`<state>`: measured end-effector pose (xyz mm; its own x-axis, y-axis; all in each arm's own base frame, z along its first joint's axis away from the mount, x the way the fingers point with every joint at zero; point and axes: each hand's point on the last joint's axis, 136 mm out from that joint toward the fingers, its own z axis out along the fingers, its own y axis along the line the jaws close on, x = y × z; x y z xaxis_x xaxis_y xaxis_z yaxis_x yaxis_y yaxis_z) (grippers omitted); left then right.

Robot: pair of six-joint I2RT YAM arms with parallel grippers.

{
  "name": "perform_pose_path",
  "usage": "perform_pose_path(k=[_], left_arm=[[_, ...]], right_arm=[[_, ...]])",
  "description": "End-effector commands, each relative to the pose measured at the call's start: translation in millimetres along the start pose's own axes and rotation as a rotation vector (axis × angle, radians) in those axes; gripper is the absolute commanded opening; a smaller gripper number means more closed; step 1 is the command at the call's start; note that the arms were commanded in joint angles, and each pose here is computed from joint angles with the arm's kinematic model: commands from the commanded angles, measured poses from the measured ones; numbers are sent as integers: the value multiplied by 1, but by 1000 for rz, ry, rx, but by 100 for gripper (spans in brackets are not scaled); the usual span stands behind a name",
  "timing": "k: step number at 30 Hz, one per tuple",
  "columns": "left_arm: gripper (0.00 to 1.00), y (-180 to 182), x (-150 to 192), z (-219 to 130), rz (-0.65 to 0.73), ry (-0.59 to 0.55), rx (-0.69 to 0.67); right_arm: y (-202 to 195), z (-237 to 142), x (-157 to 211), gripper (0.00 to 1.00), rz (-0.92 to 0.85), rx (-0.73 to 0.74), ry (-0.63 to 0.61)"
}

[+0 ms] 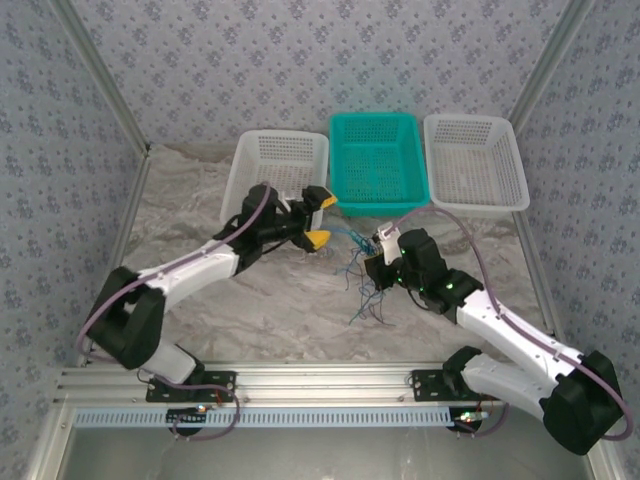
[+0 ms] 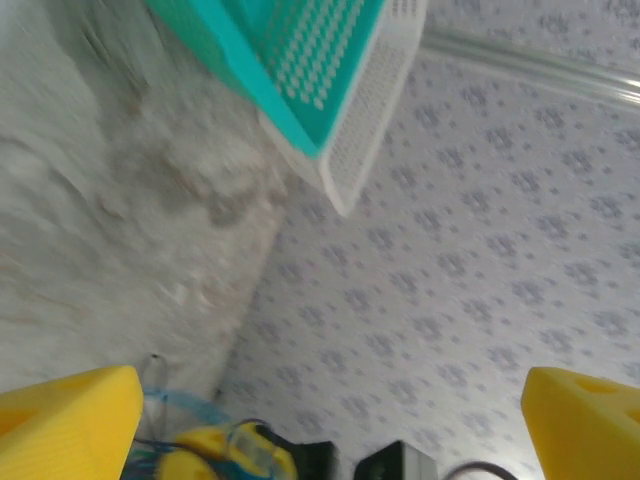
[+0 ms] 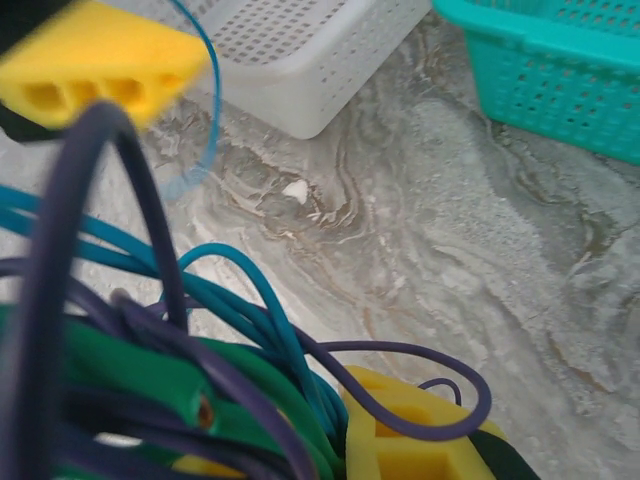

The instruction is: Untangle the cables

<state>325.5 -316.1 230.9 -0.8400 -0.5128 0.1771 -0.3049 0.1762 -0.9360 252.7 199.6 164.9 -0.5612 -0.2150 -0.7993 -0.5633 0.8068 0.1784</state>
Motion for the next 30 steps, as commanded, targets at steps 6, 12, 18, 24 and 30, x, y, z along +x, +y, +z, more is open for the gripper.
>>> perform_pose_path(k=[6, 12, 18, 24, 30], left_arm=[[98, -7, -5, -59, 59, 15, -149], [97, -24, 14, -41, -47, 99, -6], [96, -31, 31, 5, -108, 262, 83], [96, -44, 53, 36, -149, 371, 140], [82, -62, 48, 40, -133, 360, 206]], right_arm=[[-12, -11, -24, 9, 21, 51, -83], [-11, -6, -23, 9, 36, 30, -74], [-20, -2, -22, 9, 36, 78, -79], [-26, 3, -26, 10, -3, 108, -94], [-26, 17, -17, 10, 6, 93, -61]])
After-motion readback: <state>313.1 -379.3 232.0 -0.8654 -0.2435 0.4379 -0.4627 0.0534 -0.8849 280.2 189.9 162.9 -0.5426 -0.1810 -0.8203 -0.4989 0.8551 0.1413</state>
